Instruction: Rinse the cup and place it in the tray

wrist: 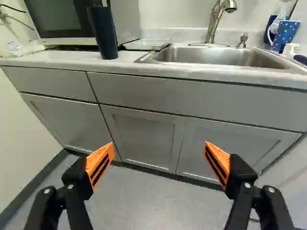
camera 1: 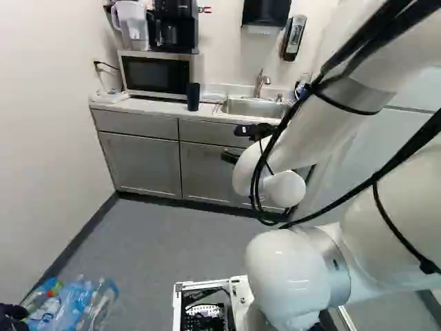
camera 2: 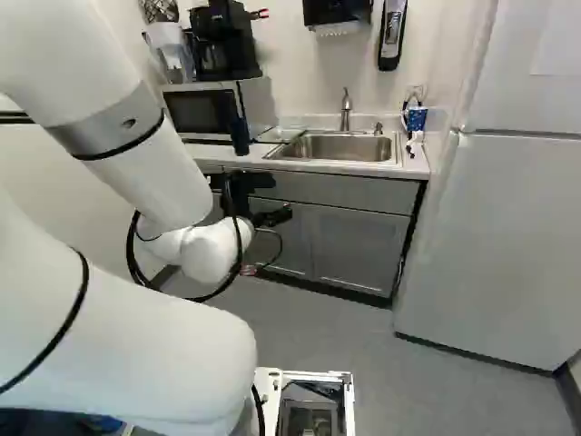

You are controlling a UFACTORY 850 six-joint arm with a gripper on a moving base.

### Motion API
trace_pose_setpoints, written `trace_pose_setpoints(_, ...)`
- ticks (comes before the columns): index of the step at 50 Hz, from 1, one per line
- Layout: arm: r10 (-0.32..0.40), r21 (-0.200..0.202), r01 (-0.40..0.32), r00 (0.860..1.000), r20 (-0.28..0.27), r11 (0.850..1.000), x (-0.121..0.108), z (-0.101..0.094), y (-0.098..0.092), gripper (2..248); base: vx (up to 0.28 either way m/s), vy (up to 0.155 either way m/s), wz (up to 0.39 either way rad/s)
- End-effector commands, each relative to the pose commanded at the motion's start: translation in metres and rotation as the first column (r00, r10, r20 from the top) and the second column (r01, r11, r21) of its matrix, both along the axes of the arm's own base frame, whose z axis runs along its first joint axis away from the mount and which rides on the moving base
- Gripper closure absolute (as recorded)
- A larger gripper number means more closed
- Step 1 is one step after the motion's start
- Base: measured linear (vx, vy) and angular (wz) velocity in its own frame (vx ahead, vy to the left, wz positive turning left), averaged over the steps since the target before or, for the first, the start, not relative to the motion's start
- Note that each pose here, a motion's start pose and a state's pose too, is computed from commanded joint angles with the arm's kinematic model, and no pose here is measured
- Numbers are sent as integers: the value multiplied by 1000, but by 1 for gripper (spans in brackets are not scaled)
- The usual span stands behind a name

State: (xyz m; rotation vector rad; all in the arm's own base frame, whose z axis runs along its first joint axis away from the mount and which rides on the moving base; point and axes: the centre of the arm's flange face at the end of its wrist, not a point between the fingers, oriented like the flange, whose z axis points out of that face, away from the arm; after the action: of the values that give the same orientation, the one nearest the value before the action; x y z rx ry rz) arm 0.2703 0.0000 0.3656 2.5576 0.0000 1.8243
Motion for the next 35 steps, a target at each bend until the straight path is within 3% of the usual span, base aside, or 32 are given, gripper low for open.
trace_pose_setpoints(35, 0, 0, 0, 1000, 12, 1000, 5, 5, 0, 3, 0, 0, 0)
